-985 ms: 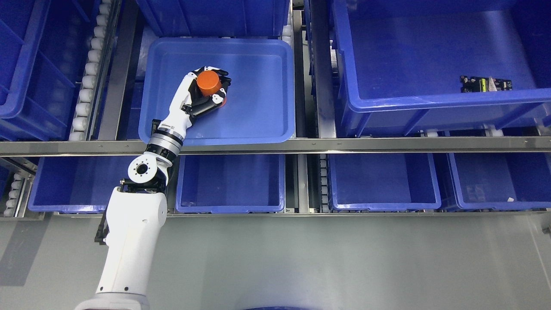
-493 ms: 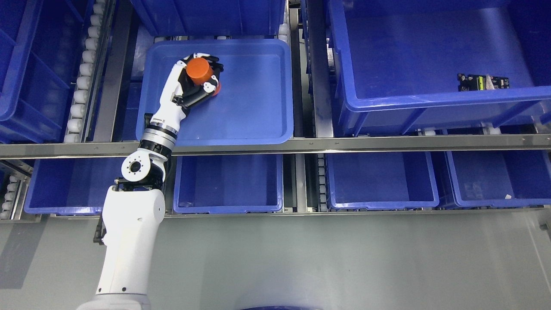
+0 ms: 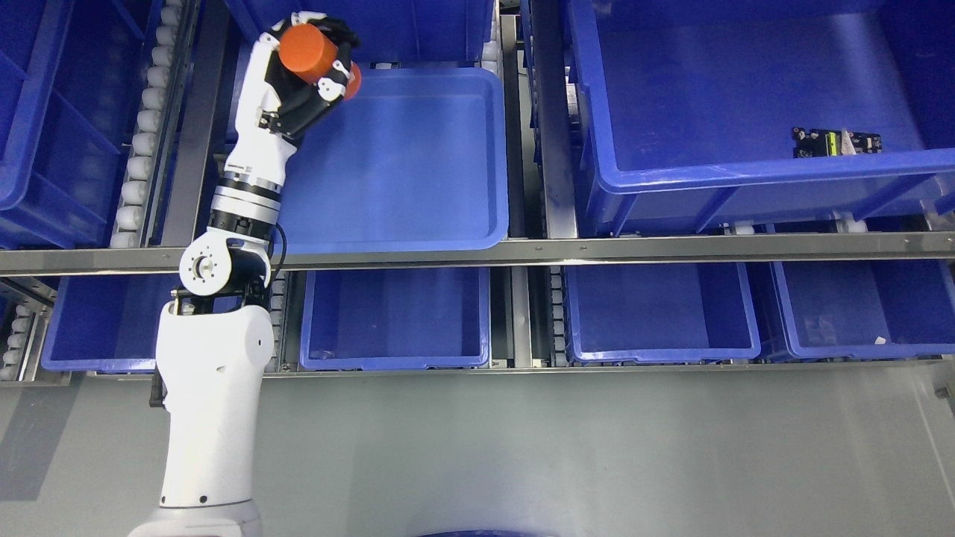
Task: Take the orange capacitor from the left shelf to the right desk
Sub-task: 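Lift the orange capacitor up and out of the blue bin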
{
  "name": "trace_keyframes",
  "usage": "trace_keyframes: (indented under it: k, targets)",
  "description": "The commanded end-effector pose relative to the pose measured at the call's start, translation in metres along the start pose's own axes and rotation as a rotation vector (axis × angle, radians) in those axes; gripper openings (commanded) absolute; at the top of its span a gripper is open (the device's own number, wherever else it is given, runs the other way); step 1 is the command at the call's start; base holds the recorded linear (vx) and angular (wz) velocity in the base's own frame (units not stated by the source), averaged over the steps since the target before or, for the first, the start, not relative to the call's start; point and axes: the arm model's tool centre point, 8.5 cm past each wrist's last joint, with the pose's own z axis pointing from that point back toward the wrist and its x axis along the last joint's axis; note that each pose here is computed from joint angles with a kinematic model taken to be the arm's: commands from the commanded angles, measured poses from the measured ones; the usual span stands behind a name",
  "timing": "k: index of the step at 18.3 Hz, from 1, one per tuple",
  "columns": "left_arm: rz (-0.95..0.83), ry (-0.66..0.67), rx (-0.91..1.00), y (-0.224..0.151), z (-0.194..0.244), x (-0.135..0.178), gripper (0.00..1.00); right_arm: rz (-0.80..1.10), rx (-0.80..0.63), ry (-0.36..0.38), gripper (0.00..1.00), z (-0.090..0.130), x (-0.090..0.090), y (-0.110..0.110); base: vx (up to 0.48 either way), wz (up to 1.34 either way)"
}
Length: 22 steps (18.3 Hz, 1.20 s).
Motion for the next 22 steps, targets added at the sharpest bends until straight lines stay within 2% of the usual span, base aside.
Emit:
trace_keyframes:
  k: [1,4,9,22]
  targets:
    - [-0.073,-0.283,-0.033,-0.005,-0.004,0.090,0.01,-0.005,-0.018,0.005,1.00,-0.001,-0.008,-0.011,0.000,0.00]
    - [-0.101,-0.340,-0.071,-0.012,0.013,0.085,0.01,-0.005,-0.018,0.005,1.00,-0.001,-0.008,-0.011,0.000,0.00]
    - [-0.080,-0.307,-0.120,-0.042,0.082,0.040,0.01,-0.005,-0.018,0.005,1.00,-0.001,-0.008,-0.011,0.000,0.00]
    - [-0.052,-0.314,-0.081,-0.037,0.095,0.037,0.01,-0.005,-0.018,0.005,1.00,-0.001,-0.008,-0.011,0.000,0.00]
